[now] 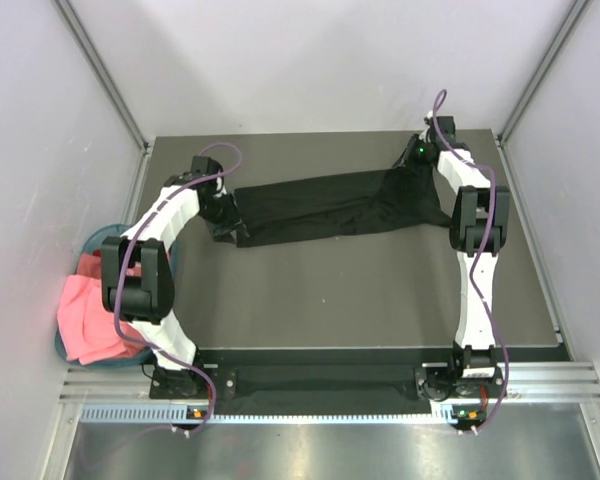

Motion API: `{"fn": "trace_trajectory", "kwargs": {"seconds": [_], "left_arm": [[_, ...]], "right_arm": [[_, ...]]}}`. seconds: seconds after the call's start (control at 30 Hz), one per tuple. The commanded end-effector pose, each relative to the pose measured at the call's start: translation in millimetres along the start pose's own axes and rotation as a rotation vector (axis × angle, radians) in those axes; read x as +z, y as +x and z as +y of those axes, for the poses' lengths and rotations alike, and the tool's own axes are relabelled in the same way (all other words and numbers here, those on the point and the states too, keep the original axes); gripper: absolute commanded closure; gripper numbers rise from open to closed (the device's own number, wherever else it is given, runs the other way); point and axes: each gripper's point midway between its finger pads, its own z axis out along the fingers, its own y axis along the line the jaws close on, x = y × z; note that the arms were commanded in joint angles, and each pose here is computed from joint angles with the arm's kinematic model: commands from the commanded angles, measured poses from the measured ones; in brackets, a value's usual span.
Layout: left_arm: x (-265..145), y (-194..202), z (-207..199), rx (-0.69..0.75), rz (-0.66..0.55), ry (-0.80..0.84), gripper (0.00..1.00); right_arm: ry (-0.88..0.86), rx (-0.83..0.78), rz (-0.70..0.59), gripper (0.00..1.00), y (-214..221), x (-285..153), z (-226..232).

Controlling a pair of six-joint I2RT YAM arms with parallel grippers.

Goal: Fold and stack the t-shirts
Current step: Fold the tshirt

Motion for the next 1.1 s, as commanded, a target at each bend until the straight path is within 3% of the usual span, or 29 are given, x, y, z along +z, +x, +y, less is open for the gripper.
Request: {"fn": "trace_trajectory", "kwargs": {"seconds": [0.0,0.07,0.4,0.73,1.07], "left_arm": [[-12.5,-4.2,-8.0,-0.075,-0.025,0.055,0.53],[-7.6,-7.4,-11.7,-0.106,-0.017,0.082,0.52],[27.6,-25.5,-18.3,-0.165,-0.003,0.102,0.52],[47.1,-59.3,-15.9,-0.164,-0.065,0.046,0.55],[60.0,-59.5,-5.8,-0.16,-0.037,-0.011,0.58]], "right_arm": [[-0.043,-0.022,-0.078,0.83,-27.1,-5.0,22.3],[-0.043,-0.02,-0.082,0.91,-28.0,-7.1,23.4],[-0.056,-0.02,-0.104,1.0,-37.8,-22.9,35.3],[-0.074,-0.023,-0.102,0.98,-38.5,-33.6,39.4],[-0.078,-0.016,-0.098,0.91,-39.3,-38.4,37.2]]}}
